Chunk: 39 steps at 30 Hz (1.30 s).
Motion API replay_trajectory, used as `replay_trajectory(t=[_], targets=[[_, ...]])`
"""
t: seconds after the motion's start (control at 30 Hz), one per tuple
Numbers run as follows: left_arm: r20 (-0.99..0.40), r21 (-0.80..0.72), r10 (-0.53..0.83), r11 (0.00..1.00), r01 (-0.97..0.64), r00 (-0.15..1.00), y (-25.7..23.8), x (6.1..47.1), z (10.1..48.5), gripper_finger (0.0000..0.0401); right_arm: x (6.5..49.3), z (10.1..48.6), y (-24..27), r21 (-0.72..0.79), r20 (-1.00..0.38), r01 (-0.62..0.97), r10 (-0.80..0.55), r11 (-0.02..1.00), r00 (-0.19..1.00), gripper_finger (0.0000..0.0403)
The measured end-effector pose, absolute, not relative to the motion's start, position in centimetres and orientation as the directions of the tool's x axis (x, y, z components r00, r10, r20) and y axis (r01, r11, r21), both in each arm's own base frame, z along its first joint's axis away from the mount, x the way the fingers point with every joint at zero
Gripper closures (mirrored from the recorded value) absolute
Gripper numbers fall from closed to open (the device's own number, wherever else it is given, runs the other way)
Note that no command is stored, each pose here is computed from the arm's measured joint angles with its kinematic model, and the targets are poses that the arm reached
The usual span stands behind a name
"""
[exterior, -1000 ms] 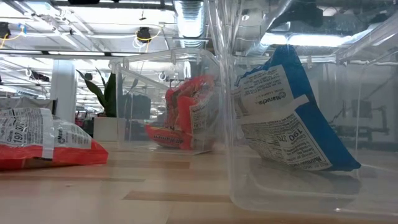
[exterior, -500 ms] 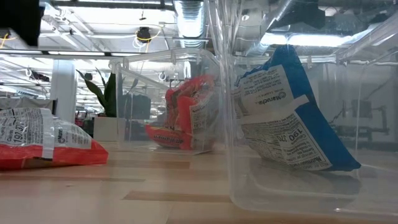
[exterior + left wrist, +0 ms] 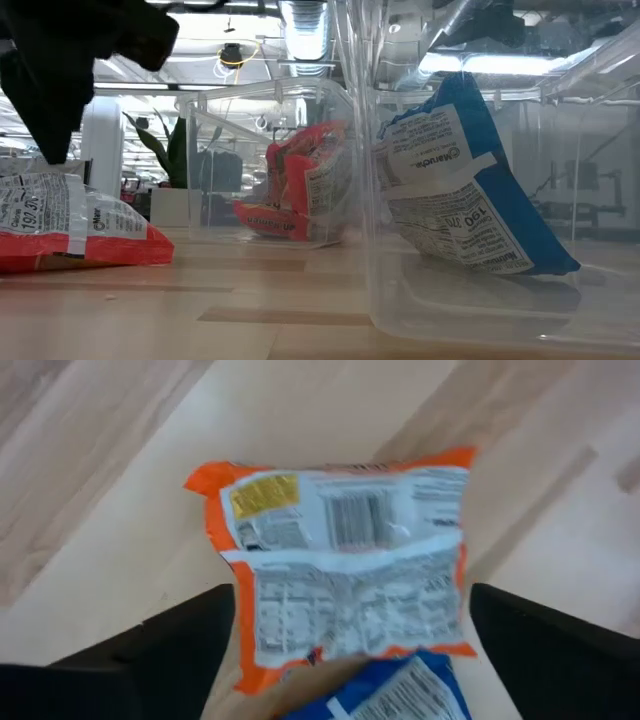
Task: Sort Maruchan noodles
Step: Put the orange noodle pack into the middle transparent bin
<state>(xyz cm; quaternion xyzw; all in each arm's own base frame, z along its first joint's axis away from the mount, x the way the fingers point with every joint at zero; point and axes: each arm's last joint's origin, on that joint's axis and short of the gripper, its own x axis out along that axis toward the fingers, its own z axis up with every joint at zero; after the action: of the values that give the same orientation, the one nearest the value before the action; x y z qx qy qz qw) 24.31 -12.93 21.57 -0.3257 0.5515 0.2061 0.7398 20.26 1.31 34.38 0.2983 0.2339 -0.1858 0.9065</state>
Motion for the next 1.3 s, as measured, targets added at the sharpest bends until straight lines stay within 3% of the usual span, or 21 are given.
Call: replay_trajectory(t=[0.37, 0.77, 0.9, 1.13, 1.3], targets=[[-0.956, -0.239, -0.035, 0.669, -0.704, 0.291, -14.2, 26.6, 17.9, 0.0007, 20.2, 34.3, 1.3, 0.452, -0.538, 0.478, -0.197, 0.753, 0.82, 0.0112], [-0.984, -0.123, 0.019, 0.651, -0.749, 0.178, -14.7, 27.4, 14.1, 0.0023, 20.2, 34.3, 1.3, 0.448, -0.54, 0.479, -0.198, 0.755, 0.818, 0.0112], [-0.986, -0.101, 0.036, 0.646, -0.756, 0.163, -14.5, 27.2, 14.4, 0.011, 20.2, 34.3, 1.3, 0.447, -0.543, 0.48, -0.198, 0.755, 0.816, 0.0112], [-0.978, -0.09, 0.079, 0.671, -0.736, 0.192, -14.0, 26.4, 17.5, 0.0372, 20.0, 34.0, 1.3, 0.428, -0.568, 0.495, -0.2, 0.756, 0.798, 0.0112], [-0.968, -0.181, 0.006, 0.676, -0.715, 0.25, -13.4, 25.0, 20.9, 0.0386, 20.0, 34.0, 1.3, 0.427, -0.57, 0.495, -0.2, 0.756, 0.797, 0.0112]])
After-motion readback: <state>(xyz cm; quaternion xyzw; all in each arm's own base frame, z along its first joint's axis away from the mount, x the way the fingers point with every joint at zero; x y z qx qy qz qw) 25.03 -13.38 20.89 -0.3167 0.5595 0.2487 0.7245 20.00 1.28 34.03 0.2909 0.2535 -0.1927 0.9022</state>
